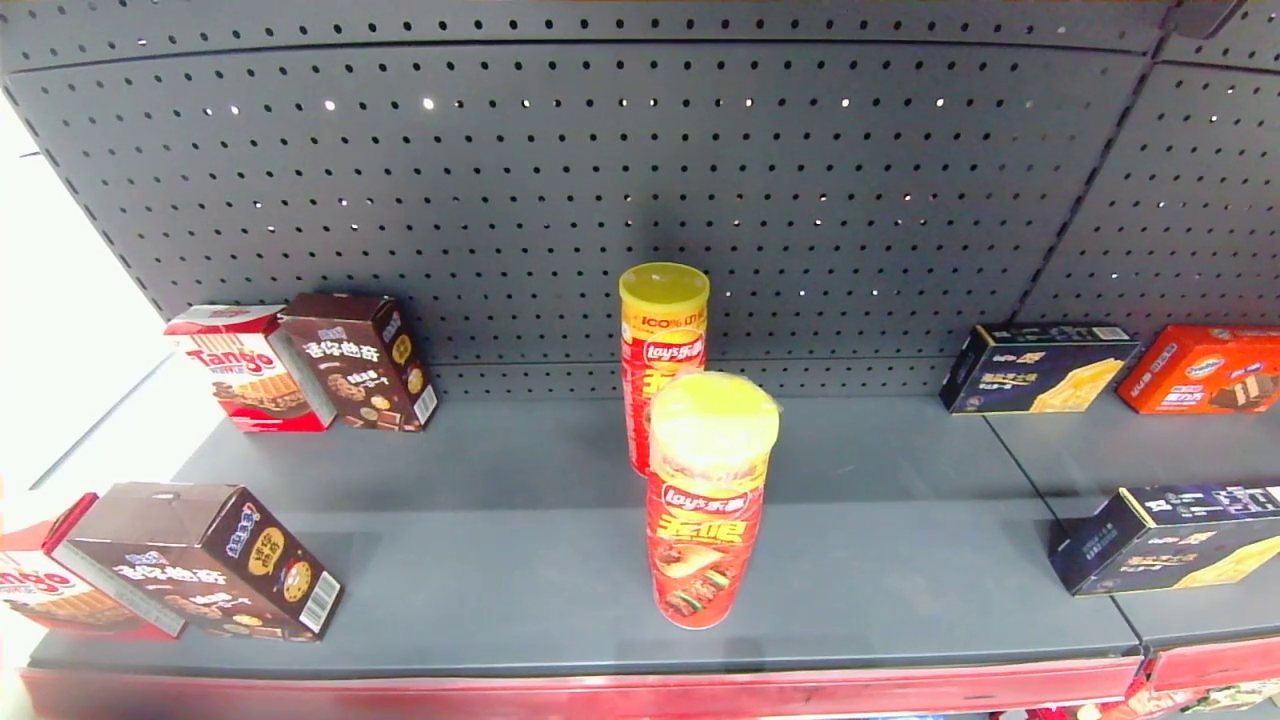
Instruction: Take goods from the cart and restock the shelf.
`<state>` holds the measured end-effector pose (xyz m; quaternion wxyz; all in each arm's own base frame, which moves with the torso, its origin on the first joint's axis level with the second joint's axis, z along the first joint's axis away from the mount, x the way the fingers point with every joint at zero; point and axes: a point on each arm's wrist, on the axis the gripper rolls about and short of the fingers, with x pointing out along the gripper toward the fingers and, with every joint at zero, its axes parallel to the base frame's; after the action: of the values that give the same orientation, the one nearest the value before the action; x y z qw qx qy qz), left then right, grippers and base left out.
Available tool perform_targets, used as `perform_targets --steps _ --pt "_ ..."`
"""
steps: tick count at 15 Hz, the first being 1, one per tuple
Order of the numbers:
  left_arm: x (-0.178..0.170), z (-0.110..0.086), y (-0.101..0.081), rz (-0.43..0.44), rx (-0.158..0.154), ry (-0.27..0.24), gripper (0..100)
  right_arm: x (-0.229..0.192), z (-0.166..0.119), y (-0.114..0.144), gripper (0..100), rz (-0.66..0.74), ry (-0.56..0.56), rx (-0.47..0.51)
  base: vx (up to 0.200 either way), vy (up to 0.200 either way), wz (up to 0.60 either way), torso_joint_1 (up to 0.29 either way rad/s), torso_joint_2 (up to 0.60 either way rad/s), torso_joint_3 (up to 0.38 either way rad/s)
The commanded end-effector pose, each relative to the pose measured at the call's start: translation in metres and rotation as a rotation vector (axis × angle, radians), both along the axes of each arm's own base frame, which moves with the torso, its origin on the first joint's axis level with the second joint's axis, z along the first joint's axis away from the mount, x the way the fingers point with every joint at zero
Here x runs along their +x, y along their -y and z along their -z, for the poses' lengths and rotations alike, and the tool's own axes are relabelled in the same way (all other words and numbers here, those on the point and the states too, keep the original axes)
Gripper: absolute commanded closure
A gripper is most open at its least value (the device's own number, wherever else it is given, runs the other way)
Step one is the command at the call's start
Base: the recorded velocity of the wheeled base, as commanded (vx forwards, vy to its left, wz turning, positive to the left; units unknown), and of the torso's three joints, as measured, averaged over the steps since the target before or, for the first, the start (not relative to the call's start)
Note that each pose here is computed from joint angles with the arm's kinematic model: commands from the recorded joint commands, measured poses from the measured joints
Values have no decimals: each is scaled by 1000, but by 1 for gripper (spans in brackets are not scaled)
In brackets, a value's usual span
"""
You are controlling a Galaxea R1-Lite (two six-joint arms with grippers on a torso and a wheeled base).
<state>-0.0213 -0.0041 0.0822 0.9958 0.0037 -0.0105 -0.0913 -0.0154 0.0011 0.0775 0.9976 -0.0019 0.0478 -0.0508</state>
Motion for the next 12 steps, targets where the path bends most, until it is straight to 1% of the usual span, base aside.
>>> perform_targets --steps 1,5,6,8,9,10,11,12 --pt "-2 1 0 -4 2 32 0 0 0 0 0 1 -1 0 0 0 0 0 0 0" --pt "-2 1 0 3 1 32 0 0 0 0 0 1 -1 0 0 0 0 0 0 0" --pt "-2 1 0 18 7 33 0 0 0 0 0 1 -1 0 0 0 0 0 0 0" --pt "-2 2 -2 -116 1 26 0 0 0 0 0 2 -1 0 0 0 0 0 0 0" --pt "-2 8 -7 -303 9 -38 0 0 0 0 0 2 -1 0 0 0 0 0 0 0" --pt "-2 7 -6 -266 17 -36 0 0 0 0 0 1 -1 0 0 0 0 0 0 0" --pt "-2 7 -5 -223 41 -33 0 0 0 0 0 1 -1 0 0 0 0 0 0 0" --pt "-2 7 -4 -175 46 -33 0 0 0 0 0 1 -1 0 0 0 0 0 0 0"
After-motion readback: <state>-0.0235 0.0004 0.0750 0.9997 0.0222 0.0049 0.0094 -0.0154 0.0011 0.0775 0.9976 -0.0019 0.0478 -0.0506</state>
